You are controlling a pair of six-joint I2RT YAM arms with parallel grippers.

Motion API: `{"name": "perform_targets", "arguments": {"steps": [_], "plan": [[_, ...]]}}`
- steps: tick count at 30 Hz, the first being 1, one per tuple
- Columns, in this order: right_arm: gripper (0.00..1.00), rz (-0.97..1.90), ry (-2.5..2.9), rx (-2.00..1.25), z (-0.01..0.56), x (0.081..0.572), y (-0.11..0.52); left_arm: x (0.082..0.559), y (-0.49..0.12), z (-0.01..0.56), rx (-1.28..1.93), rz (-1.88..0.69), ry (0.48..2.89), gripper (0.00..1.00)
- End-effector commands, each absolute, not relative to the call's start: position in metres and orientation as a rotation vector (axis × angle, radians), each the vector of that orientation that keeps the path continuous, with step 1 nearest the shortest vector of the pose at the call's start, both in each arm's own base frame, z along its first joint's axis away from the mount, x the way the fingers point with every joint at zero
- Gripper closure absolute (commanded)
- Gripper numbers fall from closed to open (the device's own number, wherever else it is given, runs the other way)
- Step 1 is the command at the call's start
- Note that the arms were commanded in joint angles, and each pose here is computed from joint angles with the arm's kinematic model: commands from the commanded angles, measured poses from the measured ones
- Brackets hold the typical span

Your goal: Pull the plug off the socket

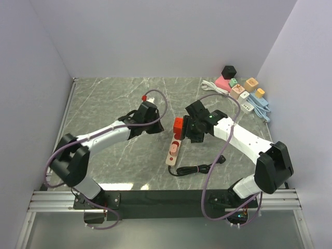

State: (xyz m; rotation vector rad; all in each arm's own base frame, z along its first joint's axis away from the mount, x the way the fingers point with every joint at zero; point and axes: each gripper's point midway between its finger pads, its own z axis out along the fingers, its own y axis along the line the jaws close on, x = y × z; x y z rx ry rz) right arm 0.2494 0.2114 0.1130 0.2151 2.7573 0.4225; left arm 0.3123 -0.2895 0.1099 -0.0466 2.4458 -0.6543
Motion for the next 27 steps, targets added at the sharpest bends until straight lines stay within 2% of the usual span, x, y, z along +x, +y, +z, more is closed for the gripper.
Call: {"name": "perform_targets", "arguments": {"steps": [1, 10, 16, 19, 20, 21, 22, 25, 27], "plan": [[0.36, 0.353, 2.745, 0.19, 0.126, 0.244, 0.211, 0.307, -0.29, 0.134, -0.033, -0.729, 2.378, 0.99], [0.3, 0.287, 2.814, 0.153, 0.103, 0.235, 0.259, 0.296, -0.249, 0.139, -0.182, -0.674, 2.345, 0.99], [0.29, 0.16, 2.867, 0.11, 0.077, 0.225, 0.271, 0.286, -0.249, 0.134, -0.141, -0.724, 2.348, 0.99], [0.46, 0.145, 2.875, 0.121, 0.068, 0.22, 0.268, 0.282, -0.257, 0.131, -0.089, -0.774, 2.358, 0.99], [0.62, 0.134, 2.871, 0.117, 0.066, 0.22, 0.266, 0.278, -0.262, 0.13, -0.061, -0.811, 2.365, 0.99], [0.69, 0.131, 2.863, 0.119, 0.068, 0.22, 0.263, 0.278, -0.265, 0.128, -0.046, -0.822, 2.368, 0.99], [0.84, 0.114, 2.862, 0.108, 0.066, 0.218, 0.258, 0.28, -0.27, 0.131, -0.024, -0.847, 2.349, 0.99], [1.0, 0.087, 2.846, 0.035, 0.068, 0.22, 0.252, 0.279, -0.283, 0.13, 0.038, -0.919, 2.349, 0.99], [1.0, 0.124, 2.847, -0.105, 0.069, 0.217, 0.254, 0.282, -0.296, 0.134, 0.071, -0.989, 2.331, 1.0]]}}
